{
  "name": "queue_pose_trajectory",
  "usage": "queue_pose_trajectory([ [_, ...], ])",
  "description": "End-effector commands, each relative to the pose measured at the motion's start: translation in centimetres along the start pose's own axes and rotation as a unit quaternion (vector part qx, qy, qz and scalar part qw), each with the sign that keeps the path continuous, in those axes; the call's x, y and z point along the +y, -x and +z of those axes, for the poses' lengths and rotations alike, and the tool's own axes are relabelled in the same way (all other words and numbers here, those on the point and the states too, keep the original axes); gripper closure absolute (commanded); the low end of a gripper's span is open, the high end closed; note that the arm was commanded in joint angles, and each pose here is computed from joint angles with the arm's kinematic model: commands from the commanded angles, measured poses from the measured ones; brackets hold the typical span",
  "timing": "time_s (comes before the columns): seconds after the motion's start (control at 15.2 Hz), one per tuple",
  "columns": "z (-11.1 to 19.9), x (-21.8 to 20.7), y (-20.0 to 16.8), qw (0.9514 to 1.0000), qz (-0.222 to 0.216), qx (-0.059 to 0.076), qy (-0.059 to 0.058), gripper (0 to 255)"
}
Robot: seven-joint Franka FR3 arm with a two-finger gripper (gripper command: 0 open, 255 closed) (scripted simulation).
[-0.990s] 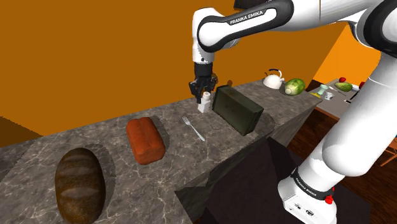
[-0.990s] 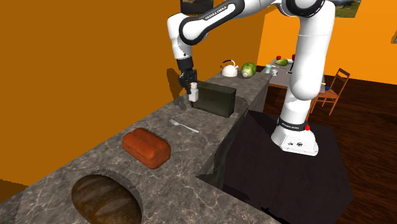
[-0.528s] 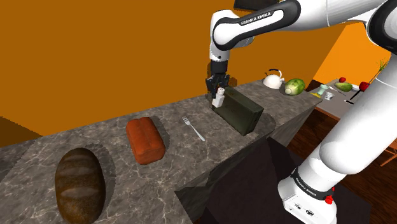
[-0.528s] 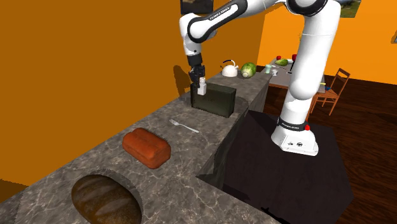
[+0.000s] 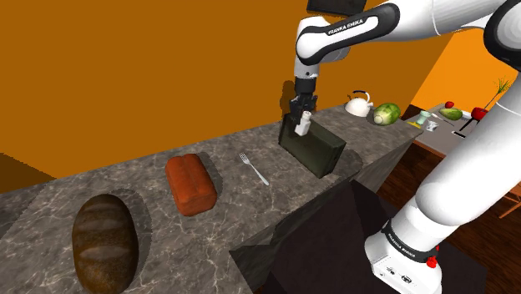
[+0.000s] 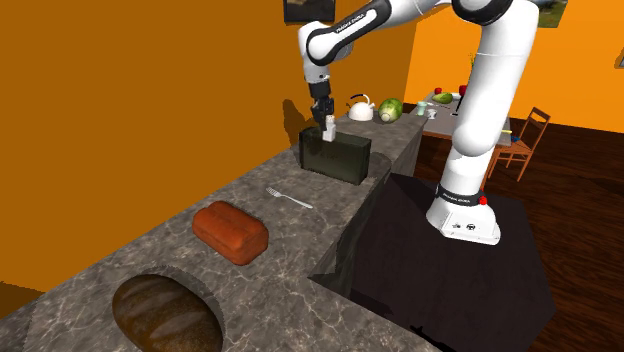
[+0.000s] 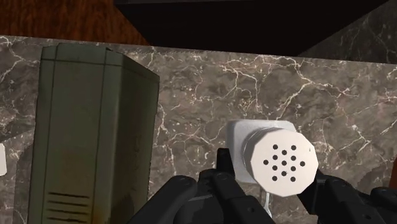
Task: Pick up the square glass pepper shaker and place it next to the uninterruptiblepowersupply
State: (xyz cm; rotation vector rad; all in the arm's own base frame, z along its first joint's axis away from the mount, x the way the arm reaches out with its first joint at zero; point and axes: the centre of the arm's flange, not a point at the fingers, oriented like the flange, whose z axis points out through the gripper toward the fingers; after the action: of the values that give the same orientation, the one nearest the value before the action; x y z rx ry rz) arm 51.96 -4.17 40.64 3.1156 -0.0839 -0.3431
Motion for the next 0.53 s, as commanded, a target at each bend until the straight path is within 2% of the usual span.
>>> queue_pose_trajectory([
  [0.0,0.8,0.4,-0.2,1.0,-0.001,0.0,0.0,255],
  [0.46,4.4,0.4,-1.0,1.0,-0.001,0.0,0.0,255],
])
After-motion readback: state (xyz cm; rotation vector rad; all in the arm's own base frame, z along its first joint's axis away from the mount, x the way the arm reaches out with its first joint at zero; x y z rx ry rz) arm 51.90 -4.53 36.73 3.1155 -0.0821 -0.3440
